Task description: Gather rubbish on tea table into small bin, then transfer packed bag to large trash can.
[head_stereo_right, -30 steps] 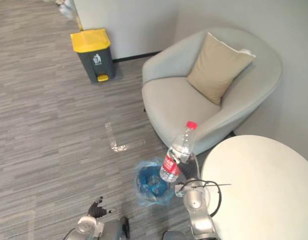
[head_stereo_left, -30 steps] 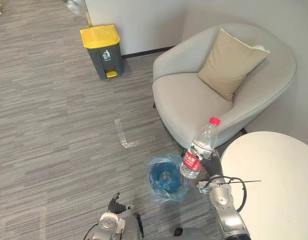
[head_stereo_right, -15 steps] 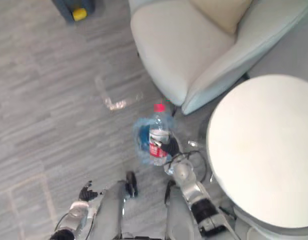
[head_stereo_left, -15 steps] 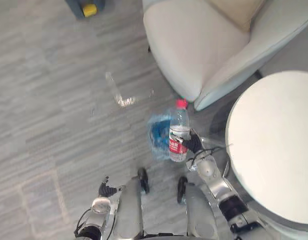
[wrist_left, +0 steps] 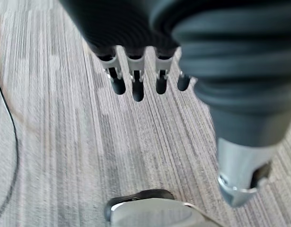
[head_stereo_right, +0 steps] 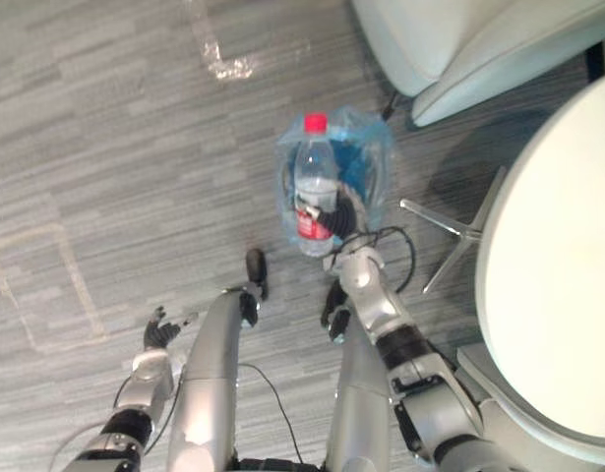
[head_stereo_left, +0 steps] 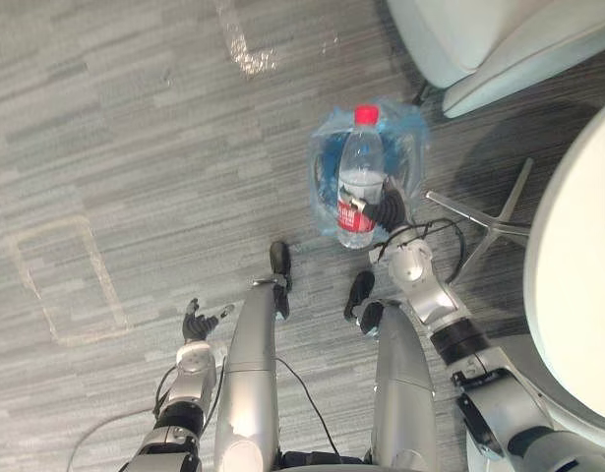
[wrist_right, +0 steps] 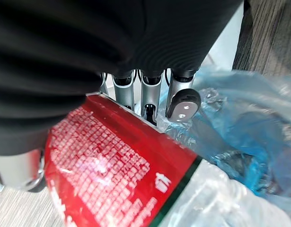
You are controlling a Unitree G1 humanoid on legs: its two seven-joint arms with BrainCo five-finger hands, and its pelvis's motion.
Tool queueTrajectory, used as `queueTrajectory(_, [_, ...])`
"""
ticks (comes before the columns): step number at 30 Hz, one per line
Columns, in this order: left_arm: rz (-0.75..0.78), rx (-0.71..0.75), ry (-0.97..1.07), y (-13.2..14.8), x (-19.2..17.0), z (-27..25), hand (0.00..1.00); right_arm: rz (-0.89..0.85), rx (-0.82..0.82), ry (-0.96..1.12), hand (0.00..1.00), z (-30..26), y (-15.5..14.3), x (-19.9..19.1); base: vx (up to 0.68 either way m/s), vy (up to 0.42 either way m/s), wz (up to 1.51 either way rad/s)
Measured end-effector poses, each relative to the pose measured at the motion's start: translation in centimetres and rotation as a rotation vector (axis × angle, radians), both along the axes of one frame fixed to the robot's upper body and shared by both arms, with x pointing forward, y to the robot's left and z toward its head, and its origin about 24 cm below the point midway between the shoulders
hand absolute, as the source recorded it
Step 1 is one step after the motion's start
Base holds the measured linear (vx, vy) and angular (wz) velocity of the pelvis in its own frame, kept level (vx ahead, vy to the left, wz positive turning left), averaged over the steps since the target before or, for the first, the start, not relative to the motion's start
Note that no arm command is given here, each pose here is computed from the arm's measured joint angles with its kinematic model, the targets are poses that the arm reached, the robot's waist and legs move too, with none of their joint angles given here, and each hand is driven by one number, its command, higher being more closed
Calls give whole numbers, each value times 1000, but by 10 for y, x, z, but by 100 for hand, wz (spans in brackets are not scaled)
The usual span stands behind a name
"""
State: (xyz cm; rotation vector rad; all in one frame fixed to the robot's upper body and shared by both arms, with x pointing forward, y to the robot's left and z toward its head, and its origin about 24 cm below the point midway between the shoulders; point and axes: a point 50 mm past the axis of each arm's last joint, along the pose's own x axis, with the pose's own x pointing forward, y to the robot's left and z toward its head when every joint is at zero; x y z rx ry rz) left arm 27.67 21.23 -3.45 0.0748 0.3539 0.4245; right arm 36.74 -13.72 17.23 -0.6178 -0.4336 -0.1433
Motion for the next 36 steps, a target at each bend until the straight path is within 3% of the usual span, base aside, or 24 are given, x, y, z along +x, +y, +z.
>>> queueTrajectory(8, [-68, -34, -189, -11, 4, 31, 0, -165, 38, -107, 100, 35, -50, 3, -11, -5, 21])
queueTrajectory(9, [-75, -34, -198, -12, 5, 33, 0, -190, 38, -111, 0, 35, -55, 3, 5, -2, 10])
queueTrajectory(22, [-140, -27, -251, -17, 4, 44, 0, -263, 43, -141, 0, 39, -75, 0, -5, -7, 2])
queueTrajectory(29, [-148, -20, -256, -16, 4, 45, 0, -188, 1, -158, 0, 28, -56, -12, -22, -12, -6])
queueTrajectory(36, [-150, -9, -260, -14, 5, 47, 0, -144, -177, -126, 0, 5, -42, -20, -44, -21, -8])
